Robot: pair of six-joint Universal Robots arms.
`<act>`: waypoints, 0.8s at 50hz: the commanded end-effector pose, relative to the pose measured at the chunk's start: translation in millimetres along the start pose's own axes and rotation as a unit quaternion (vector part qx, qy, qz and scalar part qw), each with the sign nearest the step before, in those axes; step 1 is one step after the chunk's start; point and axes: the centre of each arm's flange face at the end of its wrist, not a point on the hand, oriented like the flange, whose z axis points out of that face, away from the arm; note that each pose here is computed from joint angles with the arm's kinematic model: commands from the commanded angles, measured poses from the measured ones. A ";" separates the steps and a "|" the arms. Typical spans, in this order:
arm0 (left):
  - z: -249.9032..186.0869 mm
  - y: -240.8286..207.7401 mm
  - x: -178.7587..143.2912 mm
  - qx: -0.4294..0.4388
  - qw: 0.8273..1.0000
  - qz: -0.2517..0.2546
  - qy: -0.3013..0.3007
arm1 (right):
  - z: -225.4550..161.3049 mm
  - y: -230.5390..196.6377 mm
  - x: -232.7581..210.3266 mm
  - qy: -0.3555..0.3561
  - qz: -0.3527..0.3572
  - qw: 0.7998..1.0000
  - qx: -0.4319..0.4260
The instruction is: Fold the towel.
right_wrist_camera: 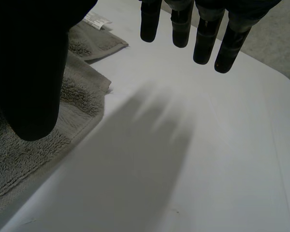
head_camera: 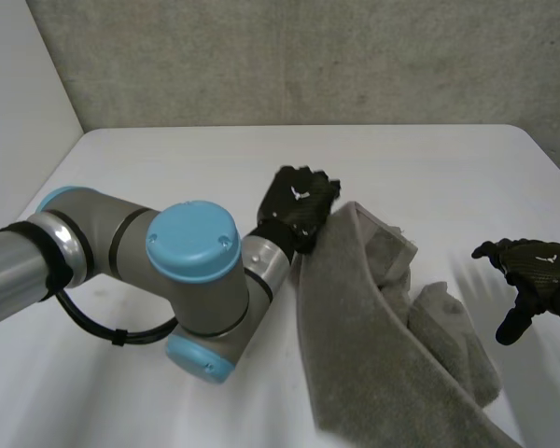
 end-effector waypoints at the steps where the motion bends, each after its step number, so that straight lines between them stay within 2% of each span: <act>1: -17.5 4.1 25.0 -0.009 0.998 0.003 0.056 | 0.4 0.6 0.3 0.000 0.000 1.000 -0.001; 18: -28.9 12.2 28.9 -0.026 0.997 0.002 0.077 | -0.3 2.9 -1.2 -0.002 0.002 1.000 -0.005; 23: -28.3 11.1 38.5 -0.010 0.991 0.000 0.131 | -0.4 4.1 -1.6 -0.003 0.002 1.000 -0.007; 32: -23.1 17.8 48.6 -0.002 0.984 -0.001 0.176 | 0.5 6.4 -2.3 -0.004 0.002 1.000 -0.011; 37: -15.1 26.6 52.1 0.001 0.983 0.024 0.184 | 1.3 8.8 -3.1 -0.006 0.003 1.000 -0.016; 39: -9.0 31.6 53.4 0.008 0.981 0.058 0.183 | 1.3 8.8 -3.1 -0.006 0.002 1.000 -0.016; 40: -9.0 31.6 53.4 0.008 0.981 0.058 0.183 | 1.3 8.8 -3.1 -0.006 0.002 1.000 -0.016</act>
